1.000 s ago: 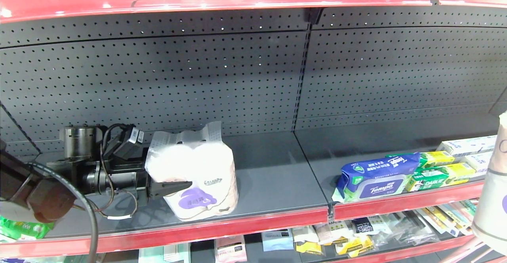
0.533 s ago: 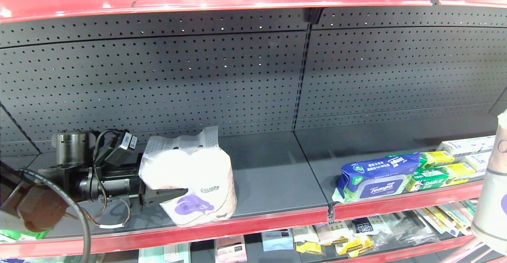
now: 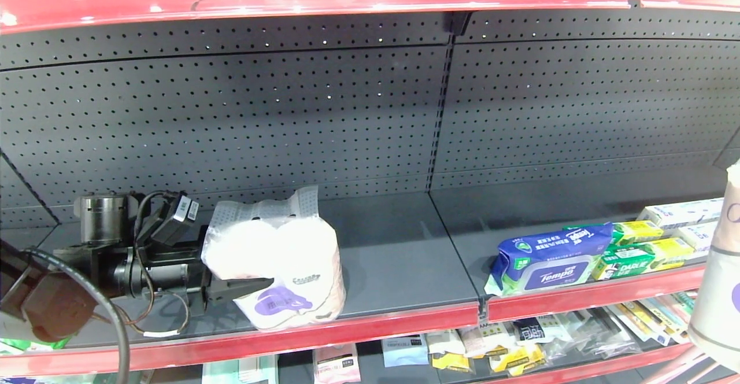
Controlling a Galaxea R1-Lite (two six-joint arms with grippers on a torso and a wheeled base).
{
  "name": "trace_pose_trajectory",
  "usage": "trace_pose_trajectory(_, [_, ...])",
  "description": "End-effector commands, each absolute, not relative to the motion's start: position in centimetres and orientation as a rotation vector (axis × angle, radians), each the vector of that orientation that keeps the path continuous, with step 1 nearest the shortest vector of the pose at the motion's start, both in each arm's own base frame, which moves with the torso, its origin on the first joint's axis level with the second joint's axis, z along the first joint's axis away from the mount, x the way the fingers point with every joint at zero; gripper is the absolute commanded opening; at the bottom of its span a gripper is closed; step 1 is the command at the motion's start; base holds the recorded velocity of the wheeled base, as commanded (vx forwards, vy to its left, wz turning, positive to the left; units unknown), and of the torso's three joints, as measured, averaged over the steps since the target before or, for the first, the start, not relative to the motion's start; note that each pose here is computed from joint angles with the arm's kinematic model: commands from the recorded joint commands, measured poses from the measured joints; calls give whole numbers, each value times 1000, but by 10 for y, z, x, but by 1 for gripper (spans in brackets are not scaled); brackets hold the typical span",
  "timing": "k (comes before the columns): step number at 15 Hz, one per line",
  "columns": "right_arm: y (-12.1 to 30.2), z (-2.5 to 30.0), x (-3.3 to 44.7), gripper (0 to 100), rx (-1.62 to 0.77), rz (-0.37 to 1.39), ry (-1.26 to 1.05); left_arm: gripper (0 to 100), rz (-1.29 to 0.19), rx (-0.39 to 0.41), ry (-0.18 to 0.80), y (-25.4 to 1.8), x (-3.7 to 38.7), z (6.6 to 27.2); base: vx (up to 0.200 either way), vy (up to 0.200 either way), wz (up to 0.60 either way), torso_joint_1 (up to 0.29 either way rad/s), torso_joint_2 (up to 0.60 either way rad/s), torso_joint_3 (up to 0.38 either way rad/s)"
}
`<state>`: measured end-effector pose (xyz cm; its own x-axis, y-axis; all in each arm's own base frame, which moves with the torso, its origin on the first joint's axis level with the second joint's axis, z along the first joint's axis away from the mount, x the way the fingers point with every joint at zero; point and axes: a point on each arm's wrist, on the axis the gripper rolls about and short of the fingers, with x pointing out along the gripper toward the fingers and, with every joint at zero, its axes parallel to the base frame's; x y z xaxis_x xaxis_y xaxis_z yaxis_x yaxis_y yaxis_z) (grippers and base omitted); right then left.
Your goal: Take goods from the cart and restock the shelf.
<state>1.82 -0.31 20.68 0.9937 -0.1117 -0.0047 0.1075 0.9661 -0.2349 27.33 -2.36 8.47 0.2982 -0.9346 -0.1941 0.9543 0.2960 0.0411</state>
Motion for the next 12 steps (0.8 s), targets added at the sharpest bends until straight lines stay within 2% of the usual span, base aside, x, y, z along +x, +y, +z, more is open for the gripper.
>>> trace_pose_trajectory(1, [-3, 206, 18, 0, -237, -111, 19, 0, -1255, 160, 149, -24, 274, 84, 0, 0, 0, 0, 0, 0])
trace_pose_trajectory(12, [-3, 205, 19, 0, -238, -112, 25, 0, -1250, 163, 150, -24, 274, 84, 0, 0, 0, 0, 0, 0])
